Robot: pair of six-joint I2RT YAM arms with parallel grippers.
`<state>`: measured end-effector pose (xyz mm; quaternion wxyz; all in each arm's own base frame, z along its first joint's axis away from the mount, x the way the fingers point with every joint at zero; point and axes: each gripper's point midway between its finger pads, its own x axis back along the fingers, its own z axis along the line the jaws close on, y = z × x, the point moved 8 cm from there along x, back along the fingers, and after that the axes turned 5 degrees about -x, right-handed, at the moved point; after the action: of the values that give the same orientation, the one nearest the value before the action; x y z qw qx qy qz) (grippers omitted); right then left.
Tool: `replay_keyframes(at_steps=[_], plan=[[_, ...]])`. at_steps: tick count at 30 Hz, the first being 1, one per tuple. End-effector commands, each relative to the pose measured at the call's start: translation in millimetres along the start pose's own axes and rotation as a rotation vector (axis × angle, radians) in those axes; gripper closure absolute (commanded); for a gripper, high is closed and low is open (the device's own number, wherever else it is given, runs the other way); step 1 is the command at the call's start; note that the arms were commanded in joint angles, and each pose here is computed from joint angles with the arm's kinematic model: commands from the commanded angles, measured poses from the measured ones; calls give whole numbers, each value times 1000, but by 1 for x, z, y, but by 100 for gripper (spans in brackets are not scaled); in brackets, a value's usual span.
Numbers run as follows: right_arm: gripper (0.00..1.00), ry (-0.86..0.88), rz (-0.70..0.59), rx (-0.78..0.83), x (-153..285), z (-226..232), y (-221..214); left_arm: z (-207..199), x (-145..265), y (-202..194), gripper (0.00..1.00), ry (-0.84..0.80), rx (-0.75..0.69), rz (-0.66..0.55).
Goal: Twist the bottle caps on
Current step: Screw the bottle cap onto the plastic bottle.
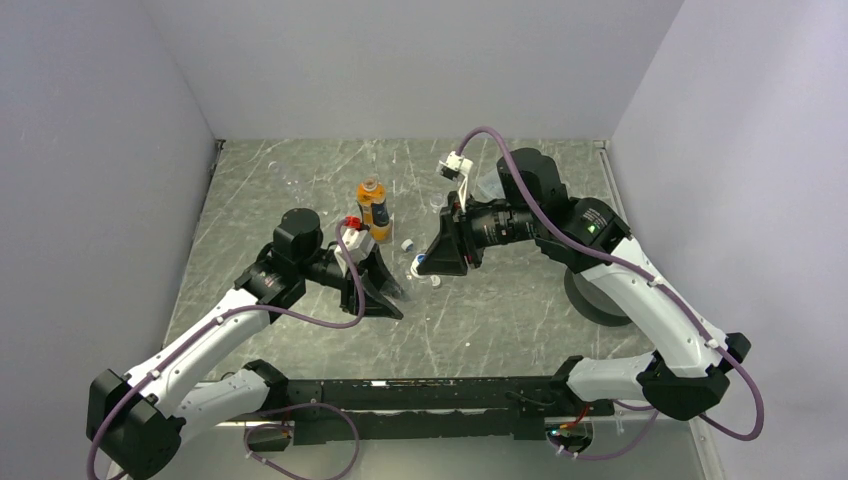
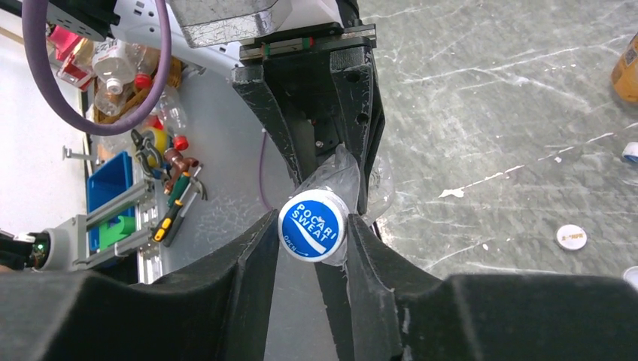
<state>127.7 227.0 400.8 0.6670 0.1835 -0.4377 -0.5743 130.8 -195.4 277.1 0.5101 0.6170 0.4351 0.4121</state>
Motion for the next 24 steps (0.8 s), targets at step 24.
replay_keyframes(at_steps=[24], plan=[[87,-693,-123,-413,-49,-69,38,75,15,35,100,729,-149,68]])
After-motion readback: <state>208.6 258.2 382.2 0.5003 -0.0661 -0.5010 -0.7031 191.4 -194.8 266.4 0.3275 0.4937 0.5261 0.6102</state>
